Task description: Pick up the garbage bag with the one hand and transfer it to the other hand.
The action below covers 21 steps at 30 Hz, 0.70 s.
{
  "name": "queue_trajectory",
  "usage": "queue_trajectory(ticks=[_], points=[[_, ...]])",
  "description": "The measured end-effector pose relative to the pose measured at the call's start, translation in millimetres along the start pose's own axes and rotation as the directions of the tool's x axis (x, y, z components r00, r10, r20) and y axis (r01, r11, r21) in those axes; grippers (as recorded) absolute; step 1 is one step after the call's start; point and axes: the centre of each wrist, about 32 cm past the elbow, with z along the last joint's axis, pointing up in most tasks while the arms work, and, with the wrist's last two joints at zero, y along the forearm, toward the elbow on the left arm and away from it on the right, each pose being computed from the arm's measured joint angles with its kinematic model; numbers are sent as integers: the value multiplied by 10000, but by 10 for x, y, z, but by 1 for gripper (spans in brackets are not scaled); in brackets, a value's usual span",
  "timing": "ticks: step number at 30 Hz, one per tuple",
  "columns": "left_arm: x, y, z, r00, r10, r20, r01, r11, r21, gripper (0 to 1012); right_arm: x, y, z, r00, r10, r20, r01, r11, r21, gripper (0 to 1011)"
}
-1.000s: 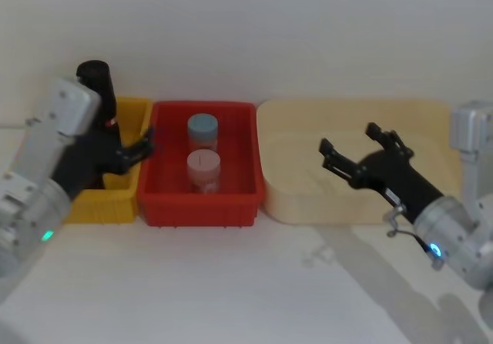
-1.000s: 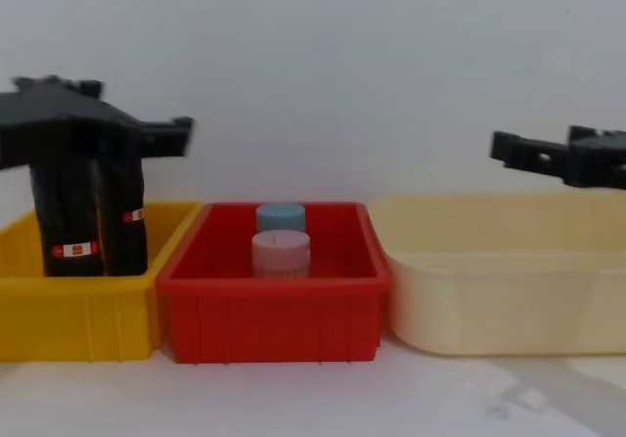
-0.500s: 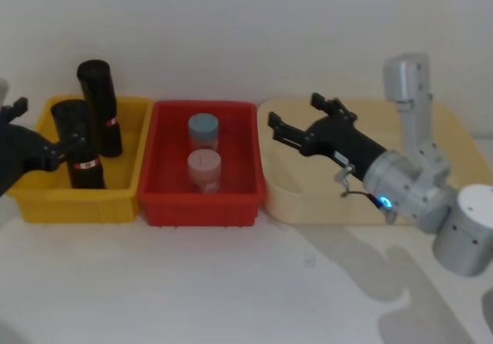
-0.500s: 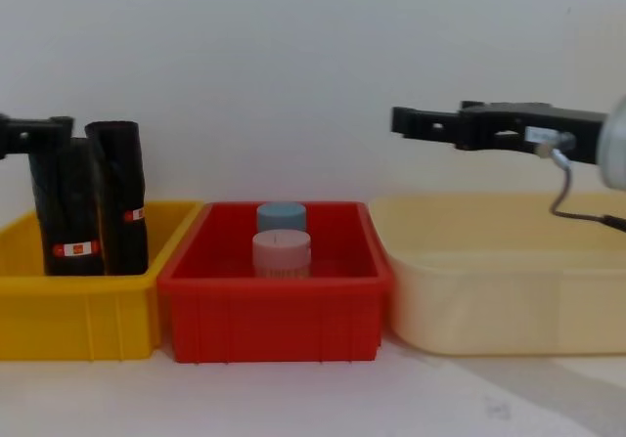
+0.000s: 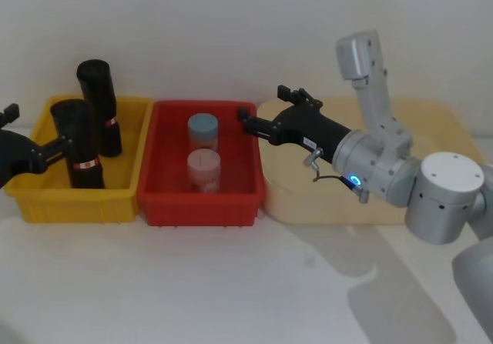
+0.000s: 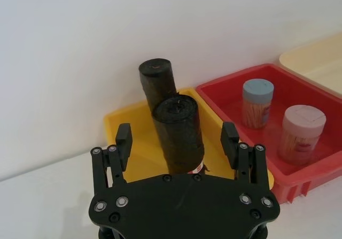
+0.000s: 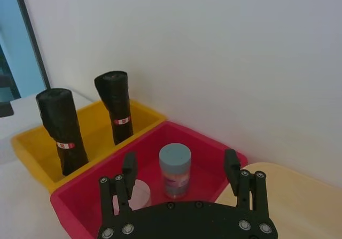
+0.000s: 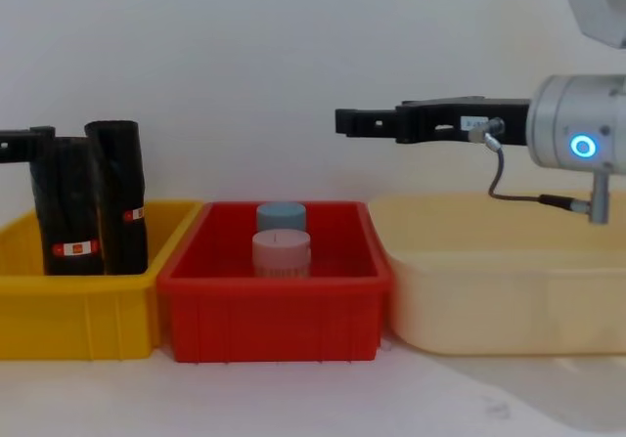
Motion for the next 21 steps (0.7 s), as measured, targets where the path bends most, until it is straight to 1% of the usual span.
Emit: queue_trajectory(ticks=[5,8,14,15,17,21], points=[[-1,-49,-56,9996,-70,-255,70,10000,-6,1001,-8,63,27,9998,185,11,-184,9996,-221,1000],[-3,-76,-78,9994,-75,-352,75,10000,-2,1001,-9,83,34,9997,263,11,-263,9992,-311,1000],[-7,-158,-135,9983,-17,-583,19,10000,44,1001,-10,125,47,9991,424,-28,-425,9979,-490,1000],[-7,-183,-149,9980,5,-630,-2,10000,61,1001,-10,134,48,9989,464,-46,-465,9975,-532,1000],[-10,-205,-160,9977,18,-673,-13,10000,76,1001,-9,145,46,9987,509,-70,-512,9969,-591,1000],[-16,-279,-187,9968,28,-796,-20,9999,107,1001,-7,162,44,9983,574,-115,-581,9960,-682,1000]])
